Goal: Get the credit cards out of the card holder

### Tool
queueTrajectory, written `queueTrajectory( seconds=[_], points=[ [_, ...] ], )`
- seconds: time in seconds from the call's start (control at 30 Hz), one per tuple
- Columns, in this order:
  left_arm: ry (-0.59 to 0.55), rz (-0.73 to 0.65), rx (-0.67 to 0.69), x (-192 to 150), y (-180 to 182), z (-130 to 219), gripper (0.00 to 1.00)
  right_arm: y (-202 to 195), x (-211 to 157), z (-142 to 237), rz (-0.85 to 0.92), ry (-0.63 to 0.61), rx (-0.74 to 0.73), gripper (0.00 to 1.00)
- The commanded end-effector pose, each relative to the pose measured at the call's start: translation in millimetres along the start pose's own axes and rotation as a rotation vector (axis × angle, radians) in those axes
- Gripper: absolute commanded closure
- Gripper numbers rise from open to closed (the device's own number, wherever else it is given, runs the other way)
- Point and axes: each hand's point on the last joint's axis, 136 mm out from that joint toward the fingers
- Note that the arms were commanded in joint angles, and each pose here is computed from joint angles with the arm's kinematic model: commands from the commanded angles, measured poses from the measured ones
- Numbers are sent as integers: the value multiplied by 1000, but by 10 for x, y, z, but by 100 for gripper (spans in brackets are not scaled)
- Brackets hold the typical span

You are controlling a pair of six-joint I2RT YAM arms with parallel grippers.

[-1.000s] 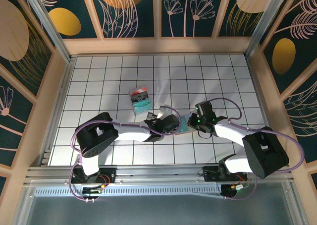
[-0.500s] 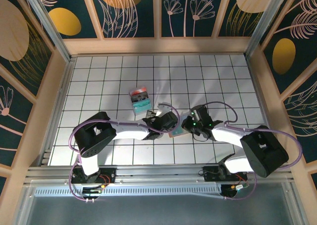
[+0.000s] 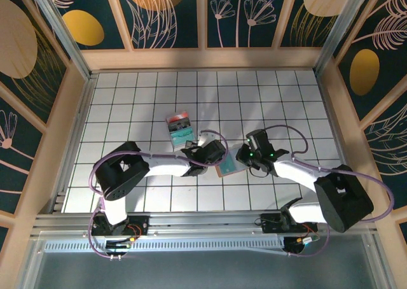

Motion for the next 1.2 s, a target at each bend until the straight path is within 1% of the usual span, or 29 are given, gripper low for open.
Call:
queueTrajectory(
  seconds=[0.0, 0.27, 0.4, 0.5, 0.63, 0.8, 0.87, 0.97, 1.07, 1.13, 1.17],
  points=[
    [44, -43, 0, -107, -53, -93, 1, -3, 112, 61, 14, -39, -18, 87],
    [77, -62, 9, -254, -59, -165, 1, 32, 157, 114, 20, -53, -2, 82],
    [89, -91, 79, -295, 71, -162, 1, 70, 168, 148, 39, -51, -1, 82],
    [64, -119, 132, -253, 203, -112, 1, 70, 169, 166, 49, -51, -6, 82],
    [27, -164, 194, -134, 382, -75, 1, 124, 115, 158, 44, -23, 32, 82],
    [-23, -188, 207, 90, 441, -25, 1, 240, 62, 161, 55, 5, 89, 82],
    [-35, -176, 191, 169, 424, 16, 1, 276, 47, 174, 70, 8, 96, 82],
    [-52, -106, 152, 291, 410, 130, 1, 322, 45, 204, 94, 5, 105, 82],
    [-57, 8, 64, 371, 331, 252, 3, 350, 67, 234, 118, -5, 109, 82],
    [-44, 71, -14, 356, 233, 300, 4, 387, 66, 255, 133, -3, 123, 82],
    [-32, 88, -28, 329, 213, 298, 5, 405, 55, 263, 140, 2, 131, 82]
  ],
)
Point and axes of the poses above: each hand's point on the last joint's axis, 136 mm out from that joint toward the fingers, its own z axis back along the fingers, its own y axis along the line the jaws close on, x = y × z, and after that the axes turned 14 degrees about -z, right-handed
